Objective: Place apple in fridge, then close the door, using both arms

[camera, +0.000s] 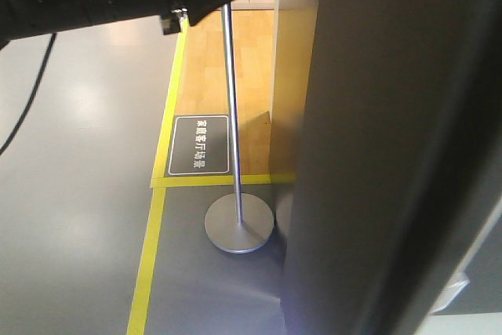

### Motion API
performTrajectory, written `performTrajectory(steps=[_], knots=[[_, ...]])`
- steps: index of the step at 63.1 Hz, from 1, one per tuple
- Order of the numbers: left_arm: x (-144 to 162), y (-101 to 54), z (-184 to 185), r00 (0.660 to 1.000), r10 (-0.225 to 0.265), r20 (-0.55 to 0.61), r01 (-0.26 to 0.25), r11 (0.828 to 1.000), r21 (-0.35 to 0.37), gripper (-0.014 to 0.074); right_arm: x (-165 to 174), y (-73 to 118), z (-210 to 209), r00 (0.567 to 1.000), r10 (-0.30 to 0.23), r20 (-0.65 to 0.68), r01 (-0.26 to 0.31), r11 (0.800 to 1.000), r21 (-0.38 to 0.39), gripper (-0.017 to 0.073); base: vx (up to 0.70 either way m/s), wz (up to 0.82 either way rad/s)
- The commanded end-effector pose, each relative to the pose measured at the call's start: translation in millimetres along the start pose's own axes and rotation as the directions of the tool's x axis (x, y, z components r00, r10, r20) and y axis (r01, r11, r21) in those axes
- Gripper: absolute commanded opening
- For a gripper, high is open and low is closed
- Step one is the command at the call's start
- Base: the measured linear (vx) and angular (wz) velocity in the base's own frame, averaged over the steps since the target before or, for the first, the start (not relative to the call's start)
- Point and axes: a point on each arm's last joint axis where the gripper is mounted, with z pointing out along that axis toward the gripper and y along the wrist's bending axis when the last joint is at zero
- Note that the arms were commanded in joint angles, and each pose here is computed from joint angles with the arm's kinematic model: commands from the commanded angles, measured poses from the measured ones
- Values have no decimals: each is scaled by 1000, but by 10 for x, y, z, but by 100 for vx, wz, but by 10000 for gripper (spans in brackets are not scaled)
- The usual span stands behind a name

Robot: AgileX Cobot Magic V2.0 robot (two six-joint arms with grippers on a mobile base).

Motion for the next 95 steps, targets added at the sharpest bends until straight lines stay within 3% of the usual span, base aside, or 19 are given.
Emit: performTrajectory(steps=[1,9,24,33,47,58,68,77,95], knots=[[-176,-270,-151,993,44,112,-52,996,69,342,-123,-128,208,1000,-26,11,25,996,81,36,0,0],[-284,-207,-284,986,64,157,-69,997,31,342,-239,-262,478,998,-56,-7,57,988,146,125,0,0],[-447,-119,-517,971,80,224,-77,997,-24,342,-390,-488,1102,992,-57,-111,78,978,194,449,0,0],[-509,-75,-613,963,93,252,-81,995,-60,342,-477,-674,1470,993,-74,-87,95,957,274,571,0,0],[-563,29,-720,954,150,259,-107,979,-173,342,-453,-972,2039,990,-126,-66,142,908,394,548,0,0],[-564,125,-748,950,216,227,-146,946,-290,342,-380,-1162,2445,986,-151,-65,164,877,452,524,0,0],[-574,196,-775,941,269,204,-177,908,-379,342,-289,-1281,2789,989,-120,-88,148,877,457,524,0,0],[-582,231,-790,936,296,192,-193,885,-423,342,-182,-1363,3032,987,-111,-115,152,877,455,524,0,0],[-603,245,-804,928,308,208,-191,875,-445,342,-58,-1485,3400,986,-106,-130,154,877,454,524,0,0]])
